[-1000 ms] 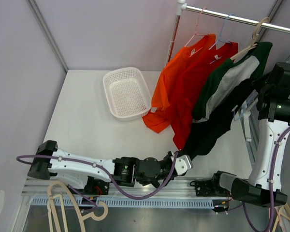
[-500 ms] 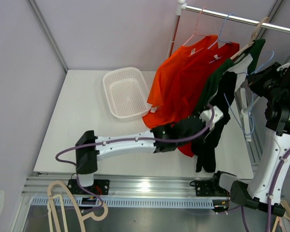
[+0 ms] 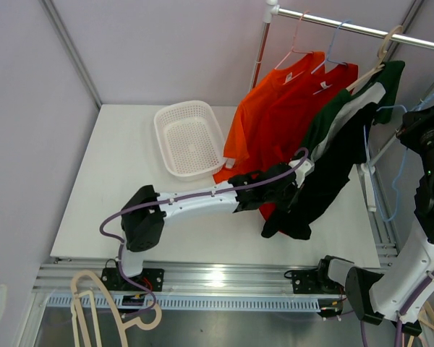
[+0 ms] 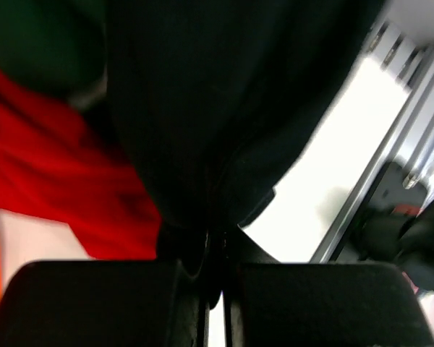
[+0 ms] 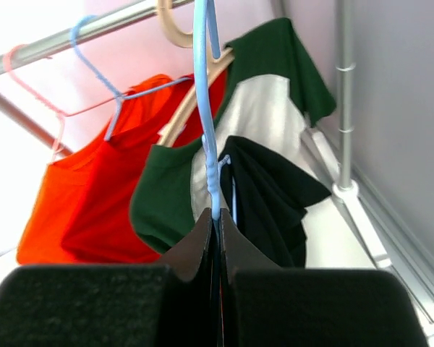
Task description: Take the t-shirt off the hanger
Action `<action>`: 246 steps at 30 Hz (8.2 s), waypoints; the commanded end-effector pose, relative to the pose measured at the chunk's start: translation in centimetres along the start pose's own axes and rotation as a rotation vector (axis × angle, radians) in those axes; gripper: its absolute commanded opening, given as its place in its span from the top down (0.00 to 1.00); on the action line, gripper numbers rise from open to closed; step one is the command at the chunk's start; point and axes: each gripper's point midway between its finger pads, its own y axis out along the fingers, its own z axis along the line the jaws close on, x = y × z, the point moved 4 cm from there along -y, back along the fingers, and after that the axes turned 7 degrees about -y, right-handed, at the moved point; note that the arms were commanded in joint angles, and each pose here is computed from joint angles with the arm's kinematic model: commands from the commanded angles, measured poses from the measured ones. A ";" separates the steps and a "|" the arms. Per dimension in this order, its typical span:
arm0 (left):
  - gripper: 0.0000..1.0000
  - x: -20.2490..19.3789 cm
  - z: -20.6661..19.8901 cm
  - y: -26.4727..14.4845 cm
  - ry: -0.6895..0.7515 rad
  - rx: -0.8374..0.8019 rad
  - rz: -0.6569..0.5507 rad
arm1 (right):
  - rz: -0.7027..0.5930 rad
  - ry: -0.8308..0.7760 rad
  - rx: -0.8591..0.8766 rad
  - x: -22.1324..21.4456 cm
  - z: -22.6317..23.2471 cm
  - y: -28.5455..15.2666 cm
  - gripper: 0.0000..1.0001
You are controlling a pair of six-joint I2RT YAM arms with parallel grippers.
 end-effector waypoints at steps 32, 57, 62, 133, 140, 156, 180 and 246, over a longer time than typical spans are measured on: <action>0.99 10.1 3.2 -0.3 -0.194 0.072 -0.092 | -0.038 0.029 0.202 -1.4 2.2 -5.7 0.99; 0.99 8.1 -0.6 -9.5 -0.041 -0.029 -0.126 | -0.080 0.010 0.193 -1.2 2.2 -0.7 1.00; 0.99 7.8 -0.7 -9.5 -0.038 -0.033 -0.116 | -0.187 -0.011 0.211 0.6 2.5 -1.8 1.00; 0.99 38.6 14.7 -48.0 0.428 0.817 -1.609 | -0.227 -0.278 -0.215 0.8 -6.5 24.8 1.00; 0.99 39.3 19.4 -46.5 0.335 0.804 -1.537 | -0.160 -0.273 -0.220 -2.2 -7.1 23.6 0.75; 0.99 38.3 29.5 -38.6 0.215 0.770 -1.340 | -0.178 -0.209 -0.277 -1.0 -6.8 16.1 0.00; 0.99 8.7 40.2 -13.8 -0.707 0.906 -0.393 | -0.020 -0.047 0.209 -0.3 2.0 16.3 0.02; 0.00 14.6 19.9 -29.7 -0.343 0.461 -0.748 | 0.122 -0.088 0.034 -4.5 3.2 24.4 1.00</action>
